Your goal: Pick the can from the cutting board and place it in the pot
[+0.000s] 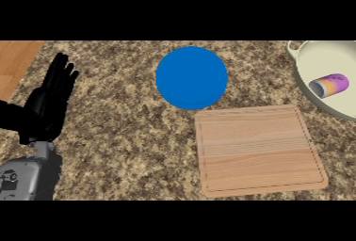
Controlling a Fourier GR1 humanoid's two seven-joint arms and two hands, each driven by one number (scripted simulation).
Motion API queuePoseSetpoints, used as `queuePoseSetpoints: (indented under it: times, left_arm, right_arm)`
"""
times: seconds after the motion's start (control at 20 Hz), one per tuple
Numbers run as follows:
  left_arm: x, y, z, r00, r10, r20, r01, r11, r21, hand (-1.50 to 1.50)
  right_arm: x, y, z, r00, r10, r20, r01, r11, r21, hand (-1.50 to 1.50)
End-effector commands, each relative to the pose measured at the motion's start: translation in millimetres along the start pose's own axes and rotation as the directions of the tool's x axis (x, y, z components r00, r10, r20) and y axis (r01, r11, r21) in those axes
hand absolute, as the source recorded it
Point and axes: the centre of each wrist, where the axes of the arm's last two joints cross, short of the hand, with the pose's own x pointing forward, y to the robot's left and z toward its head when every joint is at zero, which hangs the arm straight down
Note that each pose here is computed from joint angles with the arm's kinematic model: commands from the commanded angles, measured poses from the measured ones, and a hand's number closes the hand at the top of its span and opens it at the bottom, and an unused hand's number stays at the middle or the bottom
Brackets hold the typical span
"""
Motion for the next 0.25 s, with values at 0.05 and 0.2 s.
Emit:
queuePoseSetpoints:
  times: [0.05,0.2]
  left_arm:
    - [0,-8,-2,1.000,0.013,0.011,-0.013,1.000,0.001,0.00]
    - [-1,-1,0,1.000,-0.005,0.005,0.005,1.000,-0.008,0.00]
  right_arm:
    - [5,-11,6,0.994,-0.077,0.079,0.070,0.993,0.090,-1.50]
    - [1,-15,13,0.994,-0.089,0.062,0.082,0.992,0.099,-1.50]
